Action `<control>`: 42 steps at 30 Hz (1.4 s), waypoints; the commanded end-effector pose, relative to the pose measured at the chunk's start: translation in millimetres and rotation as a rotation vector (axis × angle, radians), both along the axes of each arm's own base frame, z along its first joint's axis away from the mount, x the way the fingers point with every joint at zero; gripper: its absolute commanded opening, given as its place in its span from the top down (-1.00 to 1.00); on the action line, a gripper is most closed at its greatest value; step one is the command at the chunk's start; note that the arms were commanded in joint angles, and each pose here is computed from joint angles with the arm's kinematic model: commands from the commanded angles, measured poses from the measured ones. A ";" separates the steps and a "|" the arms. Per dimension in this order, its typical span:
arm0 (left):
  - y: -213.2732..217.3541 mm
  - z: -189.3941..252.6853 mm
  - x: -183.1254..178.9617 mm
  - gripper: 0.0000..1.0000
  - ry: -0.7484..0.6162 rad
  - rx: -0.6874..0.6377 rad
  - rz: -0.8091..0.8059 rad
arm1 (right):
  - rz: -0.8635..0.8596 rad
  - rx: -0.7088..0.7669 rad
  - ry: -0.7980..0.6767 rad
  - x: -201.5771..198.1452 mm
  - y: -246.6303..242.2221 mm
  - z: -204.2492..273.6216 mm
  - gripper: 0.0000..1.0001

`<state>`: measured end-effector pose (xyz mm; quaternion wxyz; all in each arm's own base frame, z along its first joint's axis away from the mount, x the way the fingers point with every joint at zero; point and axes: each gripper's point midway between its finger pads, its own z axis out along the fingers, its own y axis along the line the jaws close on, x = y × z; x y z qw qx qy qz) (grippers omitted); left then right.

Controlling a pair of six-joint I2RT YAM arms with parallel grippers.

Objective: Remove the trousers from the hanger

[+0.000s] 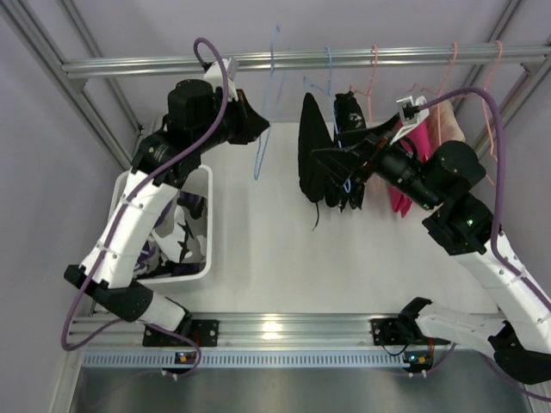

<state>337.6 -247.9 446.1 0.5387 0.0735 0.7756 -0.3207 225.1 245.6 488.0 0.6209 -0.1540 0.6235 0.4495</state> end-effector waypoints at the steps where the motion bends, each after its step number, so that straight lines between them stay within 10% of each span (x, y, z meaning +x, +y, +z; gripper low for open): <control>1: 8.9 6.3 34.1 1.00 0.021 -0.068 0.034 | -0.047 -0.090 -0.083 4.8 -9.5 -1.5 -0.99; 21: 35.8 -11.3 30.6 0.99 0.047 -0.088 0.101 | -0.201 -0.121 -0.038 25.9 -33.3 -15.1 -0.92; 25: 39.2 -7.7 26.0 0.32 0.031 -0.075 0.099 | -0.231 -0.135 -0.021 36.7 -32.3 -19.3 -0.97; 36: 42.3 -20.3 26.6 0.08 0.045 -0.011 0.094 | -0.262 -0.149 0.047 59.6 -37.9 -26.9 -0.95; 42: 55.8 30.3 -15.5 -0.76 -0.205 -0.045 0.034 | -0.232 -0.132 0.058 72.6 -47.4 -16.1 -0.70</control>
